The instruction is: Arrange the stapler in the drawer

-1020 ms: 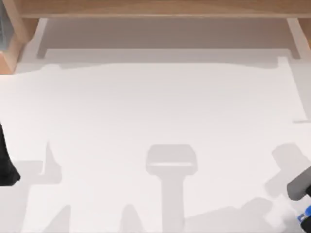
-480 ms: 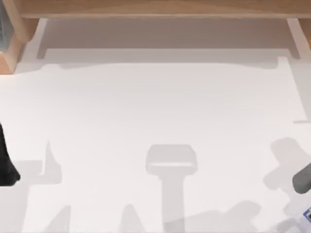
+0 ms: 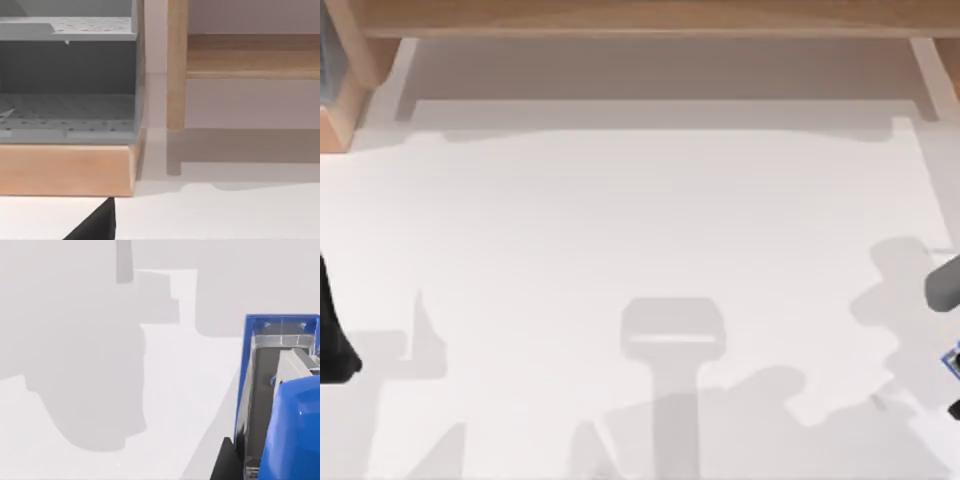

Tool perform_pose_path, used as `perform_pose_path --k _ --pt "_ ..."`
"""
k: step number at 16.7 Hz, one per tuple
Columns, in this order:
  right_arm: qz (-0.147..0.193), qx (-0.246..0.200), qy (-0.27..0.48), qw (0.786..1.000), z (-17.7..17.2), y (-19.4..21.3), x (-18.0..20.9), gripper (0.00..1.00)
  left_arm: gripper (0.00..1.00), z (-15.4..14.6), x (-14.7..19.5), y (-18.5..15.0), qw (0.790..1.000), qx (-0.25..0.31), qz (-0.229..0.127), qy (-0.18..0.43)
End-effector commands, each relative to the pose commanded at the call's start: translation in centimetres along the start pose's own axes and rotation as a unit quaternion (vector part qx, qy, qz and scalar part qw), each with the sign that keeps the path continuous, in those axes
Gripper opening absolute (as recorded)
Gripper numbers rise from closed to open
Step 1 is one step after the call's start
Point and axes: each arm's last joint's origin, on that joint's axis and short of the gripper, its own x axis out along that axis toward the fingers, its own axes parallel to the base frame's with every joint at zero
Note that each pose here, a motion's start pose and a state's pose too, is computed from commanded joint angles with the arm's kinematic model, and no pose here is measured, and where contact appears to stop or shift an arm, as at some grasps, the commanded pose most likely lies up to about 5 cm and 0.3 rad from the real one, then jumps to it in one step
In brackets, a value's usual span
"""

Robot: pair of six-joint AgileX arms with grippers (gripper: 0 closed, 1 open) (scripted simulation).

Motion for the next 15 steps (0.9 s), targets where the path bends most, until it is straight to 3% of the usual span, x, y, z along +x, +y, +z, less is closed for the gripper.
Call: perform_pose_path --k 5,10,15 --pt "-0.031 0.054 -0.056 0.996 6.9 -6.4 -5.8 0.0 1.0 0.0 0.0 0.0 1.0 0.0 0.0 0.0" --pt "-0.07 0.129 -0.084 0.986 11.7 -16.2 -10.6 0.0 1.0 0.0 0.0 0.0 1.0 0.0 0.0 0.0" --pt "-0.08 0.193 -0.072 0.975 12.7 -25.5 -9.5 0.0 1.0 0.0 0.0 0.0 1.0 0.0 0.0 0.0"
